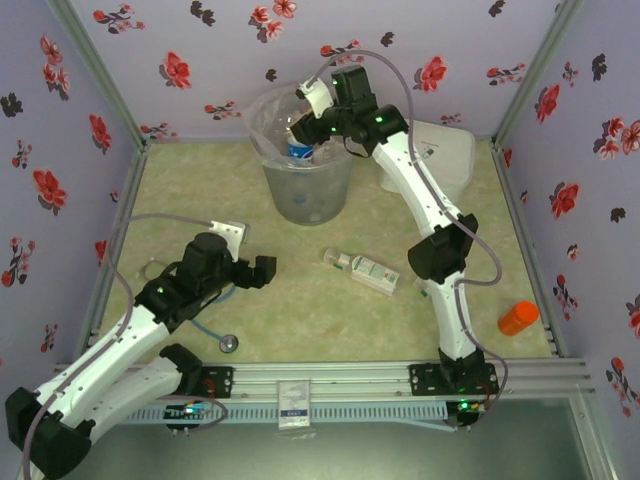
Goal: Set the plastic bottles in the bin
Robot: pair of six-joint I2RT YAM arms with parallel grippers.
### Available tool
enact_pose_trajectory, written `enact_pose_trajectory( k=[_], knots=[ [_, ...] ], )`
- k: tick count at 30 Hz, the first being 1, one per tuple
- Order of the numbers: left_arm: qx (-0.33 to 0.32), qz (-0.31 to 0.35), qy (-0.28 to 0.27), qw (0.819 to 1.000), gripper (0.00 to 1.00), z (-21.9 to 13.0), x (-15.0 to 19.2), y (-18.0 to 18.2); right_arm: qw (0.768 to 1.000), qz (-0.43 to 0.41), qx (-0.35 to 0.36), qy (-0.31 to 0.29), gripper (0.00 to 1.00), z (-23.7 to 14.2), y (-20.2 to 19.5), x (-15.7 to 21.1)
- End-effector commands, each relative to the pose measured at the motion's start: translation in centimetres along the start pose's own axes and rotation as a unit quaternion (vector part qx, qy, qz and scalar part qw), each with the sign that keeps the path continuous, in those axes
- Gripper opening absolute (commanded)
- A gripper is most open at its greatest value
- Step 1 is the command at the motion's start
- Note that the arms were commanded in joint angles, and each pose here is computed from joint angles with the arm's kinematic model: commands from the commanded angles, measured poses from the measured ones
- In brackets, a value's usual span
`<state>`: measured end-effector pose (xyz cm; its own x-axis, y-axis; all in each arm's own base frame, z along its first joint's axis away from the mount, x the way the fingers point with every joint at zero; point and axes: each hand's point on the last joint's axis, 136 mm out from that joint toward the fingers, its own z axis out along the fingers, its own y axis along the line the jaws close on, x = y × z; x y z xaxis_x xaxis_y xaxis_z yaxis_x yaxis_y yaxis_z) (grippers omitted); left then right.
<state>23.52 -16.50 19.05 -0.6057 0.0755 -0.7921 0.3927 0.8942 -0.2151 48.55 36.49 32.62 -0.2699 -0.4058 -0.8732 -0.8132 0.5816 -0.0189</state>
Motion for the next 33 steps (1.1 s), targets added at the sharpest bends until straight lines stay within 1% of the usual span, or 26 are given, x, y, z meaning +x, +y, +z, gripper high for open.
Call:
enact_pose_trajectory(
  k=[1, 4, 7, 8, 12, 14, 15, 19, 22, 24, 27, 30, 33],
  knots=[
    [0.013, -0.011, -0.017, 1.000, 1.00, -0.4, -1.4, -0.6, 0.983, 0.066, -0.042, 0.168, 0.10, 5.6, 2.0, 11.7],
    [0.015, -0.009, -0.013, 1.000, 1.00, -0.2, -1.2, -0.6, 0.982, 0.077, -0.050, 0.166, 0.12, 5.4, 2.5, 11.6],
    [0.015, -0.008, -0.011, 1.000, 1.00, 0.0, -1.1, -0.6, 0.984, 0.081, -0.056, 0.147, 0.18, 4.3, 2.9, 9.9],
    [0.016, -0.007, -0.010, 1.000, 1.00, 0.1, -1.2, -0.7, 0.986, 0.079, -0.055, 0.136, 0.23, 3.8, 3.0, 9.1],
    [0.019, -0.006, -0.003, 1.000, 1.00, 0.5, -0.9, -0.8, 0.992, 0.074, -0.050, 0.088, 0.52, 1.4, 3.2, 5.3],
    [0.024, -0.002, 0.002, 1.000, 1.00, 0.7, -0.6, -1.0, 0.994, 0.073, -0.046, 0.065, 0.64, 0.1, 3.3, 3.5],
    [0.027, 0.001, 0.007, 1.000, 1.00, 0.8, -0.4, -1.0, 0.995, 0.072, -0.044, 0.053, 0.69, -0.6, 3.3, 2.6],
    [0.037, 0.013, 0.022, 0.999, 1.00, 0.9, 0.1, -1.4, 0.996, 0.077, -0.039, 0.009, 0.79, -3.3, 3.3, -0.5],
    [0.043, 0.016, 0.025, 0.999, 1.00, 0.8, 0.2, -1.6, 0.995, 0.091, -0.037, -0.026, 0.82, -4.8, 3.0, -2.5],
    [0.048, 0.017, 0.024, 0.998, 1.00, 0.8, 0.2, -1.8, 0.993, 0.102, -0.032, -0.047, 0.83, -5.3, 2.6, -3.5],
    [0.055, 0.015, 0.022, 0.998, 1.00, 0.9, 0.2, -2.0, 0.989, 0.125, -0.019, -0.075, 0.80, -5.0, 1.5, -4.6],
    [0.056, 0.014, 0.024, 0.998, 1.00, 1.0, 0.4, -2.0, 0.983, 0.150, -0.004, -0.108, 0.72, -4.0, 0.3, -5.8],
    [0.057, 0.010, 0.025, 0.998, 1.00, 1.0, 0.5, -2.1, 0.977, 0.168, 0.003, -0.133, 0.58, -2.6, -0.7, -6.5]
  ],
)
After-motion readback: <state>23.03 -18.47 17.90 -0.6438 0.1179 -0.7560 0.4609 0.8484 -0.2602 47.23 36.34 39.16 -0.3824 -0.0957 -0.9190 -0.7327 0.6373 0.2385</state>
